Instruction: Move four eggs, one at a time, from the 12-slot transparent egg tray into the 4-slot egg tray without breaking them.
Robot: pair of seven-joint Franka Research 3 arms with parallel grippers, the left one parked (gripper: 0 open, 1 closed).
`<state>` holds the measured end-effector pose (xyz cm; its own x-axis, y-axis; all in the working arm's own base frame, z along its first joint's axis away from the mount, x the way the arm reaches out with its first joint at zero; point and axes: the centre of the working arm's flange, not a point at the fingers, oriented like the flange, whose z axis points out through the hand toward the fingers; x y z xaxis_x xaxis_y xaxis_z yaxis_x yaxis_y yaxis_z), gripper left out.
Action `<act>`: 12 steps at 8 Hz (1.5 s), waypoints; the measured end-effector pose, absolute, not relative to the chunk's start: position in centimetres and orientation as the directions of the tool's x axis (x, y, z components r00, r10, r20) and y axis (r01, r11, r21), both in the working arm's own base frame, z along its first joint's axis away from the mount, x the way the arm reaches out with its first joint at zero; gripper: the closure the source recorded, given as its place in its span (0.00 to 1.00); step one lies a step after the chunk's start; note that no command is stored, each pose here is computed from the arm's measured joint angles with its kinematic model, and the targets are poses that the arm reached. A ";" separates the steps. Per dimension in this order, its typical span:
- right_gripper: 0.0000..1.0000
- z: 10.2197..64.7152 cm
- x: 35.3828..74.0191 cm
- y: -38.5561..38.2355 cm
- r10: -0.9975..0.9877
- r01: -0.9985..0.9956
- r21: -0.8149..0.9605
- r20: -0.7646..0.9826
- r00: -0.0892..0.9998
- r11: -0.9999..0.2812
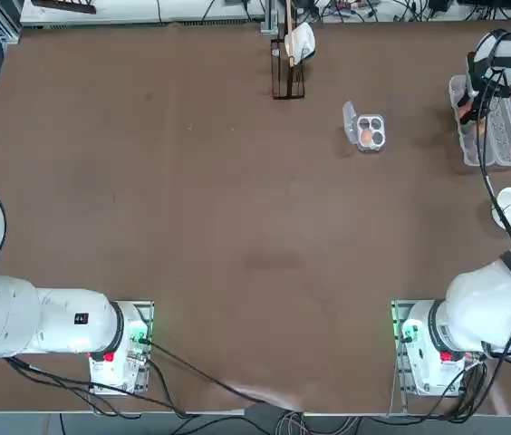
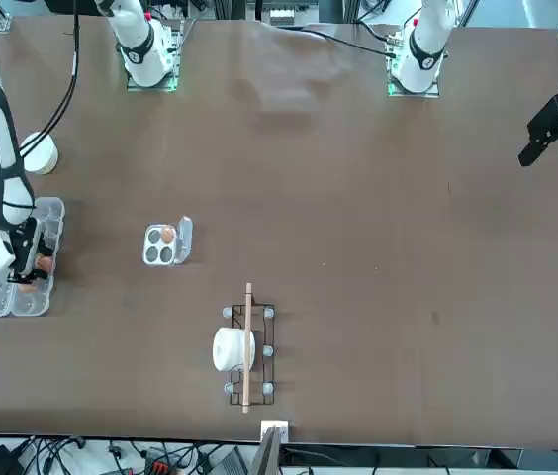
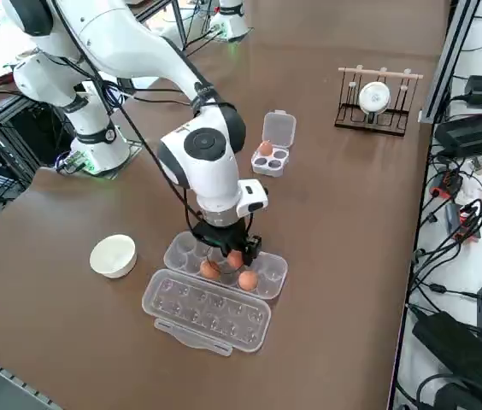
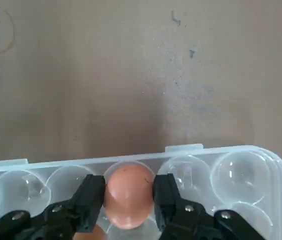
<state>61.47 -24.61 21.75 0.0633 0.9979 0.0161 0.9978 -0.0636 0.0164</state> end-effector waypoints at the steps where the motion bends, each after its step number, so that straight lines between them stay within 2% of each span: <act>1: 0.43 22.1 61.5 -24.6 0.997 0.998 0.015 0.023 0.067 -0.068; 3: 0.43 25.0 61.8 -24.4 0.995 0.996 0.012 0.046 0.086 -0.086; 5: 0.43 29.3 61.6 -23.6 0.985 0.988 -0.007 0.069 0.156 -0.156; 8: 0.43 33.0 61.4 -19.6 0.940 0.943 -0.048 0.081 0.332 -0.329; 12: 0.43 33.0 60.2 -9.1 0.799 0.795 -0.126 0.037 0.601 -0.593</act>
